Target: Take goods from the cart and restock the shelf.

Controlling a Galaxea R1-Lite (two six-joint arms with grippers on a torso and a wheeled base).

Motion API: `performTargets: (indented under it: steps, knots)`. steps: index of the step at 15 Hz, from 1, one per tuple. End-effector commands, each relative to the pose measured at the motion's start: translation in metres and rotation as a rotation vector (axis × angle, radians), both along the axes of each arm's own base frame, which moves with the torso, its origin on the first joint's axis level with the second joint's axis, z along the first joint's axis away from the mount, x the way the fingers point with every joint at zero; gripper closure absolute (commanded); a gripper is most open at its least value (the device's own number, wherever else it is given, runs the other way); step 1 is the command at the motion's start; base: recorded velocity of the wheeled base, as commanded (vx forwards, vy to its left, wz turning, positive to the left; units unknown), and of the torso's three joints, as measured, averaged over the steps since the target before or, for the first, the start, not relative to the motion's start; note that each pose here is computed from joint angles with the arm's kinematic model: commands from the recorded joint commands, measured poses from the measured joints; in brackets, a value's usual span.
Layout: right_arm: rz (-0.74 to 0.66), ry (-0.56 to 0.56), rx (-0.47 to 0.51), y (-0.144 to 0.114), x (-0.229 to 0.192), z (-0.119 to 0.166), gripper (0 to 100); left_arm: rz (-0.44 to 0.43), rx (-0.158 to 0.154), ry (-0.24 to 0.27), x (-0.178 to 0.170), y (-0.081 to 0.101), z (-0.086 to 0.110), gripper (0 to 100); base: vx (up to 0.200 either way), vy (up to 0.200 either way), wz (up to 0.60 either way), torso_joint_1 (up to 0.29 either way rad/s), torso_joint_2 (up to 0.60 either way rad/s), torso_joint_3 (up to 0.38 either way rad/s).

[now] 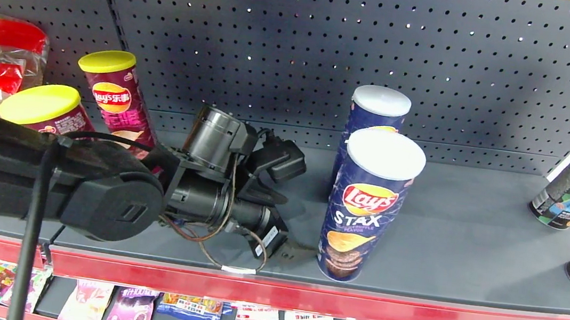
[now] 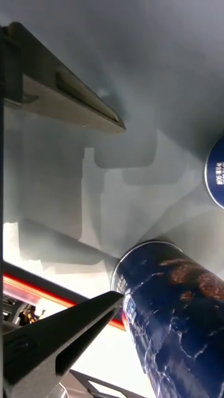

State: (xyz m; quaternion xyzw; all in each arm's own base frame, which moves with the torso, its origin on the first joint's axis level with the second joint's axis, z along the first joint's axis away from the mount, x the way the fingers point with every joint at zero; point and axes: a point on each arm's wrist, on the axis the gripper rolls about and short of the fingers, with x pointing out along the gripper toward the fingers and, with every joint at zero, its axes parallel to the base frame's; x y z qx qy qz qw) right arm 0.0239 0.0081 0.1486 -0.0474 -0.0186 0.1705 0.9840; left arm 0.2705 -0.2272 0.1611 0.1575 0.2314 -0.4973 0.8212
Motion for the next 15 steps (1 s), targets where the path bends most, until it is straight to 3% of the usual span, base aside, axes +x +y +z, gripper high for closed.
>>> performTargets:
  steps: [1, 15]
  knots:
    - [0.001, 0.001, 0.0, 0.0001, 0.0005, 0.0007, 0, -0.003, 0.002, 0.002, 0.0015, -0.0028, -0.0018, 0, 0.0, 0.0, 0.0, 0.0, 0.0, 0.0]
    - [-0.01, 0.004, -0.001, -0.0002, 0.0004, -0.0006, 0, -0.005, 0.008, 0.012, -0.0003, -0.0027, -0.0048, 0, 0.0, 0.0, 0.0, 0.0, 0.0, 0.0]
